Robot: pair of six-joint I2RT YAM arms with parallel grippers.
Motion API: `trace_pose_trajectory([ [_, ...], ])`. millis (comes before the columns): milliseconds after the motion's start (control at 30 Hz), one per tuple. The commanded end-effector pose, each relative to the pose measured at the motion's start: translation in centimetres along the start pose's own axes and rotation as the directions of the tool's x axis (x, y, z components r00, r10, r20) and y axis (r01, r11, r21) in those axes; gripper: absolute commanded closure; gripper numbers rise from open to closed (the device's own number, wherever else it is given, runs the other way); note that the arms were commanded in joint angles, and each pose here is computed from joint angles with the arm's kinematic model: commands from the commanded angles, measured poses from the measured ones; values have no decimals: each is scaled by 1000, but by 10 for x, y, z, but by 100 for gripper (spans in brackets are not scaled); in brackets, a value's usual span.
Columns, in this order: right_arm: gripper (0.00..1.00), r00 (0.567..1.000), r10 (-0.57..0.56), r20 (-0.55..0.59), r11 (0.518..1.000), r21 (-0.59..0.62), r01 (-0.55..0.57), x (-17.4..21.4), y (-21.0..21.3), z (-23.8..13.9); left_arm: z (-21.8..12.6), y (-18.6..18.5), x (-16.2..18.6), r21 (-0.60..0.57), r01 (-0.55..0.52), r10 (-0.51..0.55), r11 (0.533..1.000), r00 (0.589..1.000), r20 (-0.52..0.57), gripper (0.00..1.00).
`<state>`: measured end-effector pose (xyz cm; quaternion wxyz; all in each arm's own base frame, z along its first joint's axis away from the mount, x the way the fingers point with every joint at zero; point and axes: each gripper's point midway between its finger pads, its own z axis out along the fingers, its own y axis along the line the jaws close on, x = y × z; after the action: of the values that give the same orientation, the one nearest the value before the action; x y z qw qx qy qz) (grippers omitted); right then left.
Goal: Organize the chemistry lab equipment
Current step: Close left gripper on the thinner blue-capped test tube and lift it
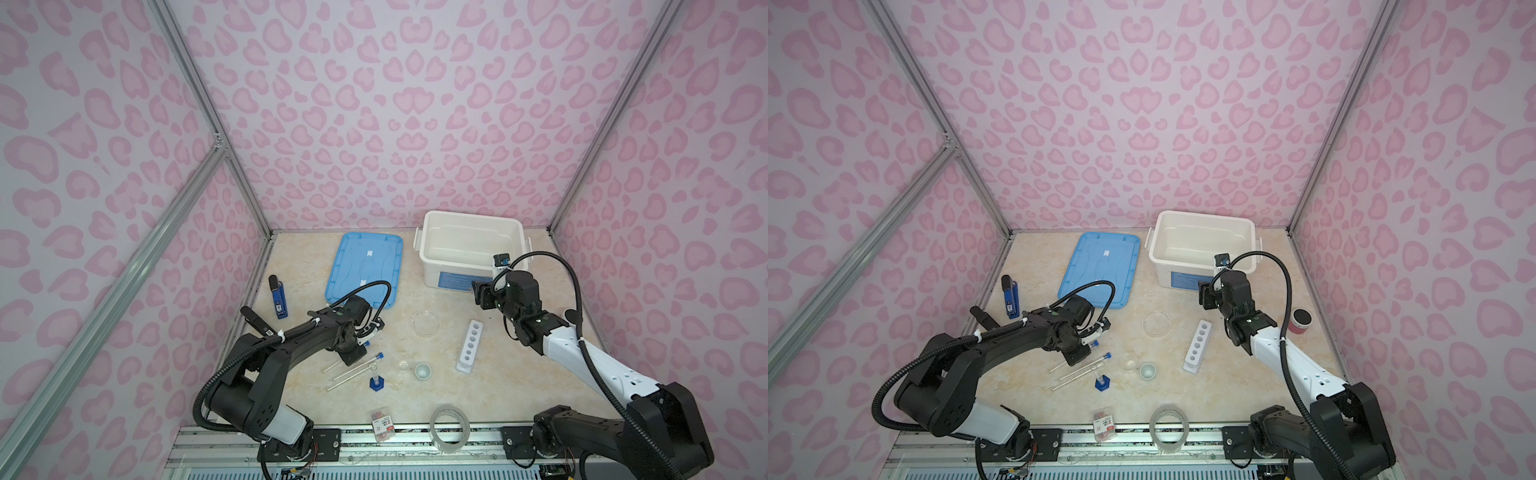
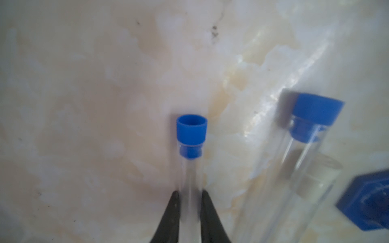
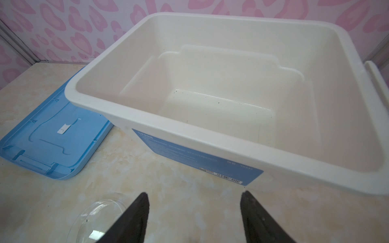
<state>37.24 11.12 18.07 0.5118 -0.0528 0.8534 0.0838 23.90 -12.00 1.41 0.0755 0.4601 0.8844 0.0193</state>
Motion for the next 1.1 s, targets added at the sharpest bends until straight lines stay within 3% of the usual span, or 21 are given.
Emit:
trace_pose_trajectory([
  [0,31,1000,12,20,1000,6,-12,-2,-1,1,1,1,-16,22,10,-11,1000,999,42,84],
  [200,31,1000,3,22,1000,13,-3,-2,-3,-1,2,4,-35,41,4,-6,999,998,67,84],
  [500,31,1000,2,31,1000,15,-2,-4,-3,-3,2,4,-35,48,4,-7,999,998,58,67],
  [1067,30,999,8,32,1000,-6,-8,-2,1,-2,-5,-3,-4,22,72,-73,997,997,37,68],
])
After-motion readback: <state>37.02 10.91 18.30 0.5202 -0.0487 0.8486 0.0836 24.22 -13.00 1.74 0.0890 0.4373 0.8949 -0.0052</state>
